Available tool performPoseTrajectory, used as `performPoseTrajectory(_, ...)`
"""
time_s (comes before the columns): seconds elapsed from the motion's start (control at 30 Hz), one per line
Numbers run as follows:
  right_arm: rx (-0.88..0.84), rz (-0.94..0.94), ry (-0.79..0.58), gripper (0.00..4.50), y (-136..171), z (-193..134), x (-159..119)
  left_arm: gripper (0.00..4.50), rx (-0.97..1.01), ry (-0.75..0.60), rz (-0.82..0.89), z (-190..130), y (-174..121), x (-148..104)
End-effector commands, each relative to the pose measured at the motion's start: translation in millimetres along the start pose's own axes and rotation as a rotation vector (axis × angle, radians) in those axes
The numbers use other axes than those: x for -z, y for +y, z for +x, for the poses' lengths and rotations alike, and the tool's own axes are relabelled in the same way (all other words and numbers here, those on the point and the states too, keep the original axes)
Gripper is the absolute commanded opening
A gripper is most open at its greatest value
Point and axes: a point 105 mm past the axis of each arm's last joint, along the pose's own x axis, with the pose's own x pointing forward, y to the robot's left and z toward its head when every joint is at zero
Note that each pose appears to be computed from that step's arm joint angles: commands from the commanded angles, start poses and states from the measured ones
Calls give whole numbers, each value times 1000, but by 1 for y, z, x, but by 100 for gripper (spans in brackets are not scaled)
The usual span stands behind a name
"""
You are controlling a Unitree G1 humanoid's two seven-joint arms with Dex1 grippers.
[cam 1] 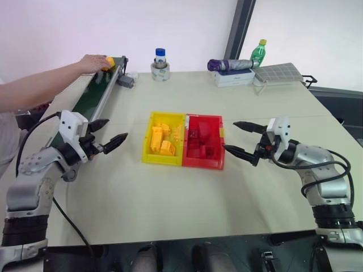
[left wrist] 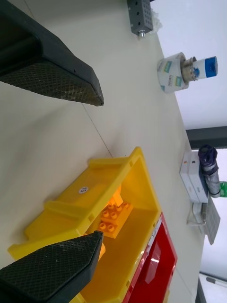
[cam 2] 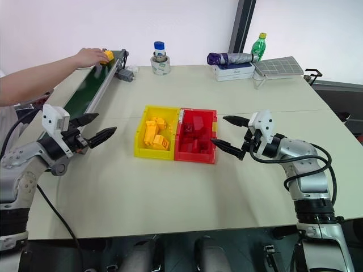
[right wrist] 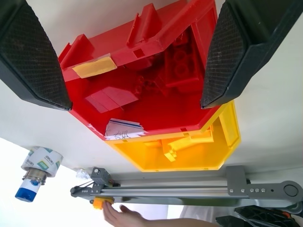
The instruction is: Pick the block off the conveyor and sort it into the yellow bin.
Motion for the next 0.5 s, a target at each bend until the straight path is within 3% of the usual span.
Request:
performPoseTrajectory(0.03,-4,-38,-31,450,-2,2,-11,446,3,-32,48,0,-3,-11)
performPoseTrajectory(0.5,-14,-42,-34,450,-3,5,-10,446,-33,-32,48,-10,-4,-9)
